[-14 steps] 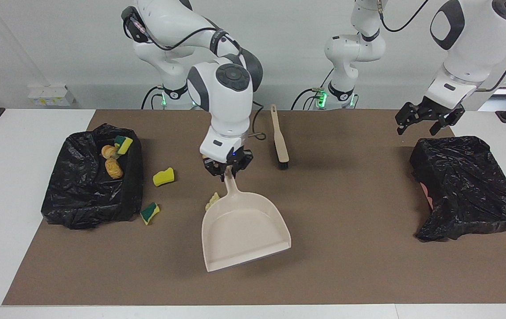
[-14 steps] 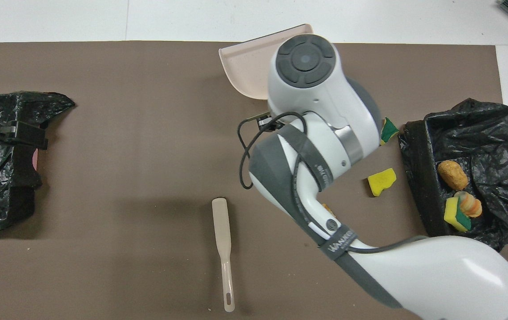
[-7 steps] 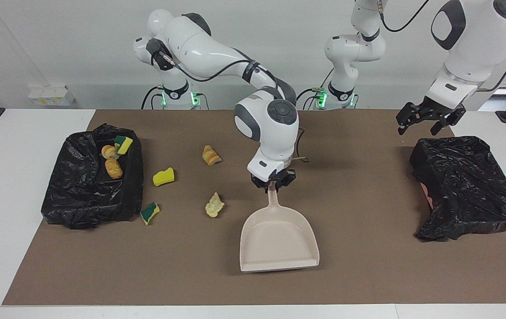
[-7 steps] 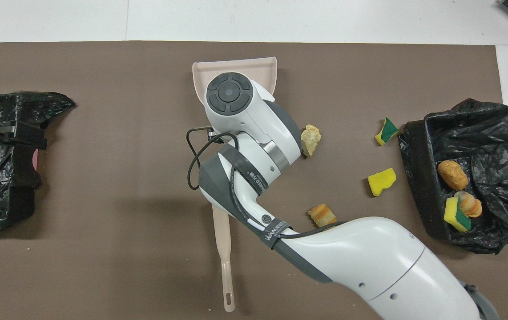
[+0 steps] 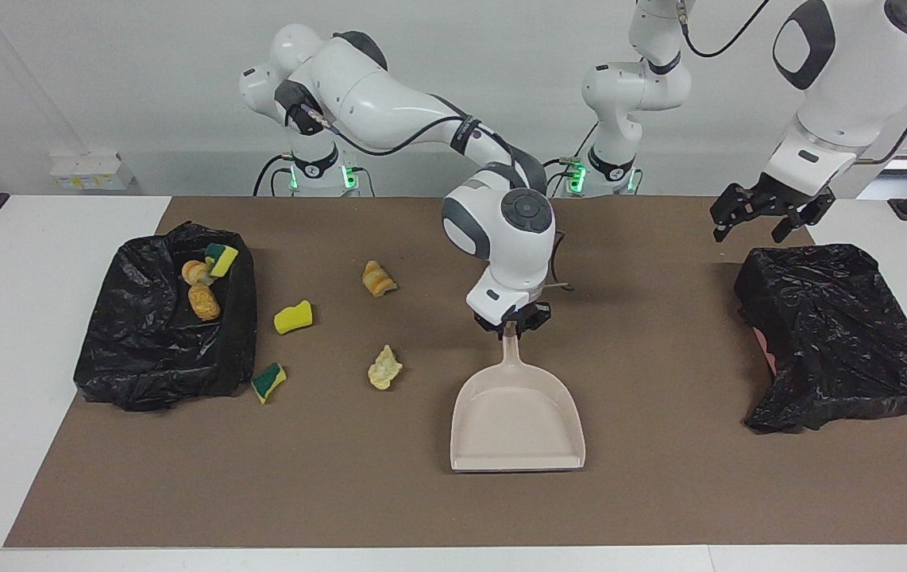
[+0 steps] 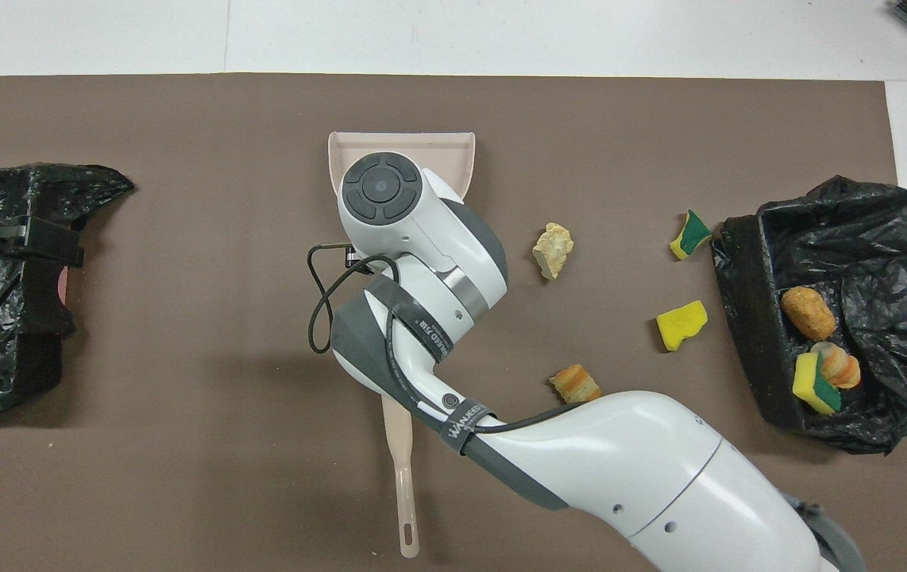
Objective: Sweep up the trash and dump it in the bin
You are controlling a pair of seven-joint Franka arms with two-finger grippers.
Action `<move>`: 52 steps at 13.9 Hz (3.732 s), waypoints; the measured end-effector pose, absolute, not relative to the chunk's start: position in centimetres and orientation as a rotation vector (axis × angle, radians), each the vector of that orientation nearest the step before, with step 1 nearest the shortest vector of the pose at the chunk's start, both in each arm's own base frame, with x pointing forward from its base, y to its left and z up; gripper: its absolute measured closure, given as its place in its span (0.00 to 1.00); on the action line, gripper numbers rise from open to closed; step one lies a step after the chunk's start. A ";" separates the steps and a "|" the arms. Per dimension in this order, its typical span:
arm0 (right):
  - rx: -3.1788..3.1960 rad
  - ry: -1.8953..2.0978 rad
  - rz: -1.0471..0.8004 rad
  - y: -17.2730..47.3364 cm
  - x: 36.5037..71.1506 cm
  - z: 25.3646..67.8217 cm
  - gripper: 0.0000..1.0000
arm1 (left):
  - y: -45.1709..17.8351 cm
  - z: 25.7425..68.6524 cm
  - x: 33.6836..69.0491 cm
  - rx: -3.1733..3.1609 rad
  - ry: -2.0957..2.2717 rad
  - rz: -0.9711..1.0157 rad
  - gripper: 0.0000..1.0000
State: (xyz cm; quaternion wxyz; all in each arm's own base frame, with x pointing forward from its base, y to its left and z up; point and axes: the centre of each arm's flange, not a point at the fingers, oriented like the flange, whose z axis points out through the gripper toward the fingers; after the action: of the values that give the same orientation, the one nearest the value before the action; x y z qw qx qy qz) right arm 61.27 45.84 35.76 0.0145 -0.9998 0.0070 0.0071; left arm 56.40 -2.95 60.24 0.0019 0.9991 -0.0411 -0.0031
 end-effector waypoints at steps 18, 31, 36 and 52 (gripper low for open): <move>-3.124 -0.030 0.171 44.9 50.6 46.8 0.00 | -2.9 60.2 56.4 3.135 -0.129 -0.010 0.00; -3.104 -0.081 0.231 45.6 30.8 32.4 0.00 | -2.9 60.2 56.4 3.135 -0.129 -0.010 0.00; -3.098 -0.083 0.212 45.7 30.7 33.1 0.10 | -2.9 60.2 56.4 3.135 -0.129 -0.010 0.00; -3.247 0.130 0.154 36.0 33.1 44.4 0.74 | -2.9 60.2 56.4 3.135 -0.129 -0.010 0.00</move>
State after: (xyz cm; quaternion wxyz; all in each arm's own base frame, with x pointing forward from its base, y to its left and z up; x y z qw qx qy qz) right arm 33.09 36.04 44.40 -0.0559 -0.9965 0.0399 0.0473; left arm 56.40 -2.95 60.24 0.0019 0.9991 -0.0411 -0.0031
